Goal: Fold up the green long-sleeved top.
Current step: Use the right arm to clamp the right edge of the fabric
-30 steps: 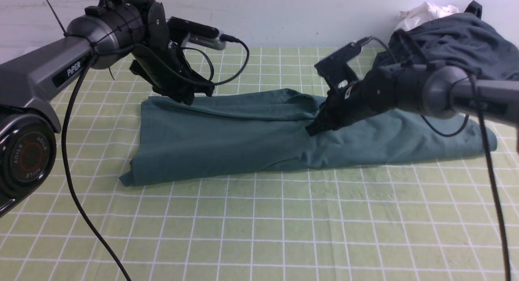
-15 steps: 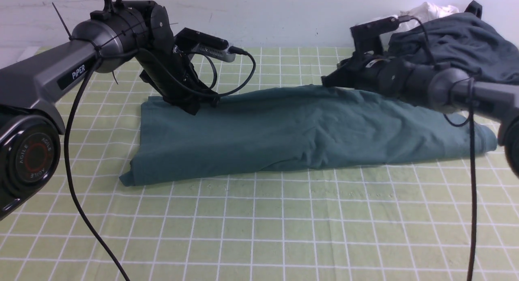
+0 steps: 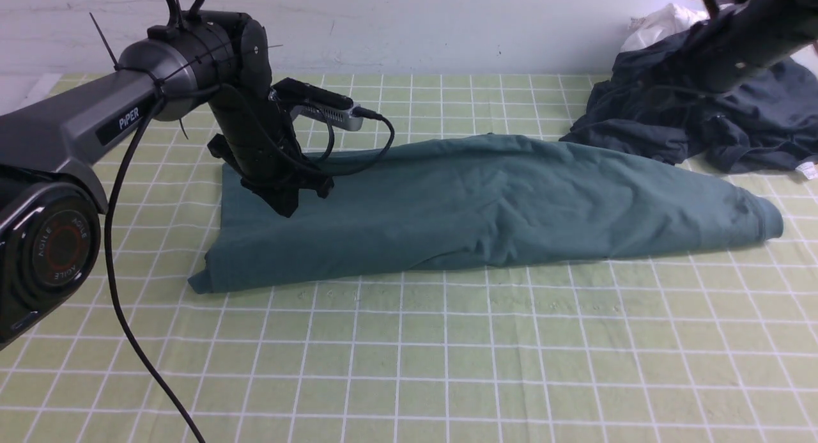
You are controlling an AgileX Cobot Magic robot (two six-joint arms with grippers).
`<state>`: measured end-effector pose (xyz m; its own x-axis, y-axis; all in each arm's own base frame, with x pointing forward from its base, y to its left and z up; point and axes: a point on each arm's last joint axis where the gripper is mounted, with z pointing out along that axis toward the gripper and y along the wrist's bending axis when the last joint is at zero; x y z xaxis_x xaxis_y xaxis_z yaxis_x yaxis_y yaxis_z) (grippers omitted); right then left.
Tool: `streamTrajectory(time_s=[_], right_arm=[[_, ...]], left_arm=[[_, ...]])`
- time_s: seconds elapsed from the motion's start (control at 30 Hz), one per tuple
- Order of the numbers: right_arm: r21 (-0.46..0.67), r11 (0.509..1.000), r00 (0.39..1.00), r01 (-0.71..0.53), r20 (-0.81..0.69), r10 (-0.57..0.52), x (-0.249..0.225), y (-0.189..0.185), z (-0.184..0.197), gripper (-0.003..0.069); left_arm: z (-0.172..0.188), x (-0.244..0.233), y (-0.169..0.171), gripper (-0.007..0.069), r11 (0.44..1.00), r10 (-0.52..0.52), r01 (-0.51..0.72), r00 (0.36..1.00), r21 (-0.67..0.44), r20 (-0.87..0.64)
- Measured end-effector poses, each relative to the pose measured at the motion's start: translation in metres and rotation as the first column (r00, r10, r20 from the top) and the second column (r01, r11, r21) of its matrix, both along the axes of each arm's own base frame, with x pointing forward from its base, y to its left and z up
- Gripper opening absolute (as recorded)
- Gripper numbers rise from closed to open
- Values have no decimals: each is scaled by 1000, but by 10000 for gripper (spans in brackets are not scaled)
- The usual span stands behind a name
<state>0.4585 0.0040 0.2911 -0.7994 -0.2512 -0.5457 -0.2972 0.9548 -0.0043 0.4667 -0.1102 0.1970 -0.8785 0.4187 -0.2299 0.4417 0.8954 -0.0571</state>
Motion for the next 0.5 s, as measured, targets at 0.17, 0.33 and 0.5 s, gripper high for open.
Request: streamTrajectory(time_s=[0.17,0.33,0.5], right_arm=[[-21,979,973,203,-107,-204,-33,-60,-22,127],[72,927,925,369,-121,-359,-55,-96,-62,137],[107,902,904,419,-141,-403,-53,-101,-94,267]], left_arm=[[20,-43,-13,-4,972,-133,115,988,-206,-75],[63,-101,0,-4,952,-113,120,993,-283,40],[109,-159,39,-4,957,24,39,977,-288,212]])
